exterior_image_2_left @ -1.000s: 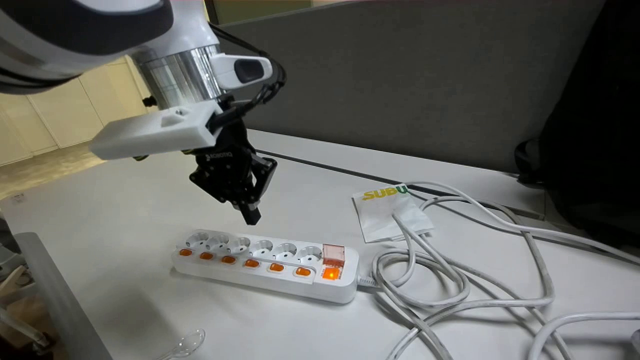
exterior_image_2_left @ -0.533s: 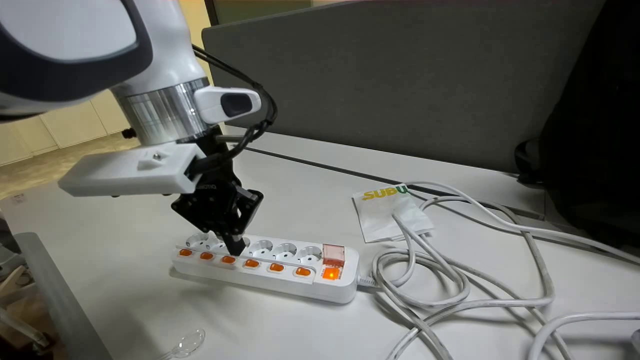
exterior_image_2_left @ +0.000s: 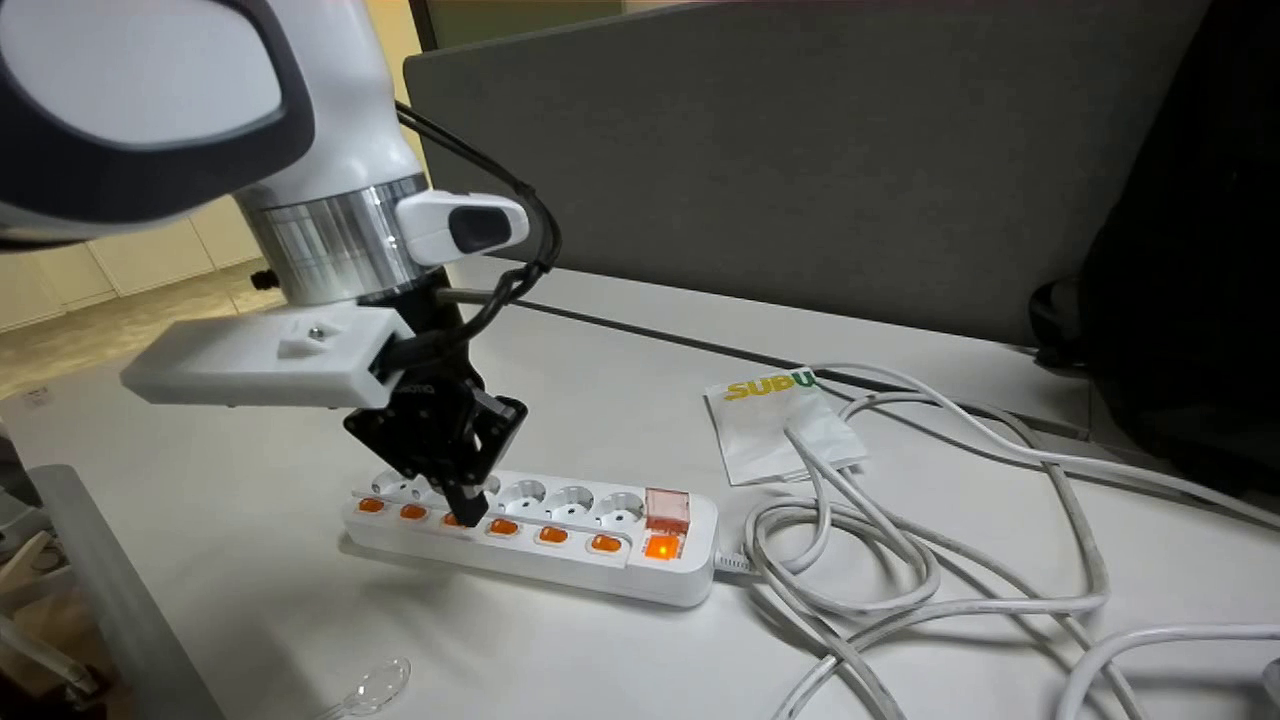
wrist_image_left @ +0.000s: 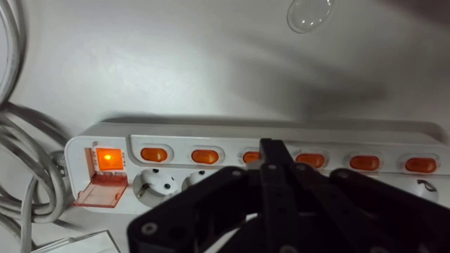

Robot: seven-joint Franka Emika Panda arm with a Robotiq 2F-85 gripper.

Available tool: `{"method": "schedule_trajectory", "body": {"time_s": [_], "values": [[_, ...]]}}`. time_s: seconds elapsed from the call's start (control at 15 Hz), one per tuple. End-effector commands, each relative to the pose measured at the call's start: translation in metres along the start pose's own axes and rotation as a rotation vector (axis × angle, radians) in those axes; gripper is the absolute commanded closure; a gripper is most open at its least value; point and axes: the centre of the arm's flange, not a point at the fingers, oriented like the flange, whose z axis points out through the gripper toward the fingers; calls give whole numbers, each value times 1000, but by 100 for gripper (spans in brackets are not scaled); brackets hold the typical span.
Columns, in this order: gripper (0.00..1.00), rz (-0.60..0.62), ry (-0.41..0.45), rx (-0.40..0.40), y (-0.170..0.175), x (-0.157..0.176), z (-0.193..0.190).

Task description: Turn on the middle switch

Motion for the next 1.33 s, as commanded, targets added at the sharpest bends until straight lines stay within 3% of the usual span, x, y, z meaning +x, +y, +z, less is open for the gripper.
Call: {"method": "schedule_trajectory", "body": {"time_s": [0.0,1.27], "values": [[100,11,-27,11,6,10,11],[100,2,-28,9,1,22,27]]}}
